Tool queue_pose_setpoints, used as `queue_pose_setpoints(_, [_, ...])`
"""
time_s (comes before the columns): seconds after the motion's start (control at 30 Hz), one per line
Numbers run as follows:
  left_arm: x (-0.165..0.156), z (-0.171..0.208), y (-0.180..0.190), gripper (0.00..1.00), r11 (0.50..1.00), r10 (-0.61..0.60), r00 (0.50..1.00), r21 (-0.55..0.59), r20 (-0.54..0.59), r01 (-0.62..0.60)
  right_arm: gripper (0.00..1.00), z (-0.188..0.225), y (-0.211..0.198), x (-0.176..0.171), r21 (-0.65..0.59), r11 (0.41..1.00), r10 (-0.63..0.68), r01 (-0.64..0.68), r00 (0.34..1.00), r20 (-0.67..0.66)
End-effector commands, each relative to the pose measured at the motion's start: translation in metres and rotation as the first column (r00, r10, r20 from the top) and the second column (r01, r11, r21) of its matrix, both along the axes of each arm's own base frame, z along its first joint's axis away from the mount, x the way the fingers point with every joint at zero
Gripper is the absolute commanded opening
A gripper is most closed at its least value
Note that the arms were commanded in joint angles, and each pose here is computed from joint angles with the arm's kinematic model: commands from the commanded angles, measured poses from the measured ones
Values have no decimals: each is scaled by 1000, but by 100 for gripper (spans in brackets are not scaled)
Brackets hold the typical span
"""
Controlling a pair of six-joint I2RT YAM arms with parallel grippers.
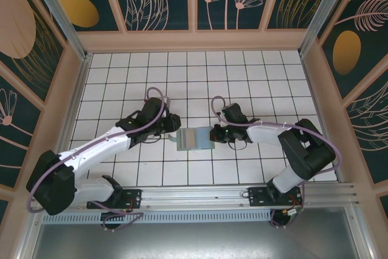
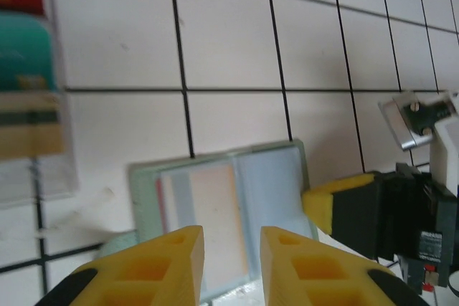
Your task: Take the credit cards out of the card holder
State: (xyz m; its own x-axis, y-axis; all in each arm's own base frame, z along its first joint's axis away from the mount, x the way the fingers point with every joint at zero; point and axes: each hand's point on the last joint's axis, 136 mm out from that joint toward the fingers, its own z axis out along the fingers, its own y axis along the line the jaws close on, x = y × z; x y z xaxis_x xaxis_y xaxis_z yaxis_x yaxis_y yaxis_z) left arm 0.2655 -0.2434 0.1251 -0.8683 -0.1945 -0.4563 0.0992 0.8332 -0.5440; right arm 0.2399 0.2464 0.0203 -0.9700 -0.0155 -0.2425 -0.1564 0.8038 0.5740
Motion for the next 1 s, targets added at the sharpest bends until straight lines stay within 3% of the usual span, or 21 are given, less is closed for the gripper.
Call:
queue_pose_setpoints(0.0, [-4,-8,-18,30,996,8,998,-89,-58,-14,0,-21,-10,-12,-67,998,-4,1,999,-44])
queue_pose_setpoints(0.43, [-29,-69,-30,36,999,-32,968,-35,-248,24,0,-24,-7,-15,-59,998,1,-4,998,-58])
queue_pose_setpoints(0.97, [-29,-93,-18,36,997,15,958,75,-286,7,0,-25,-6,-17,-56,998,2,-5,998,-63])
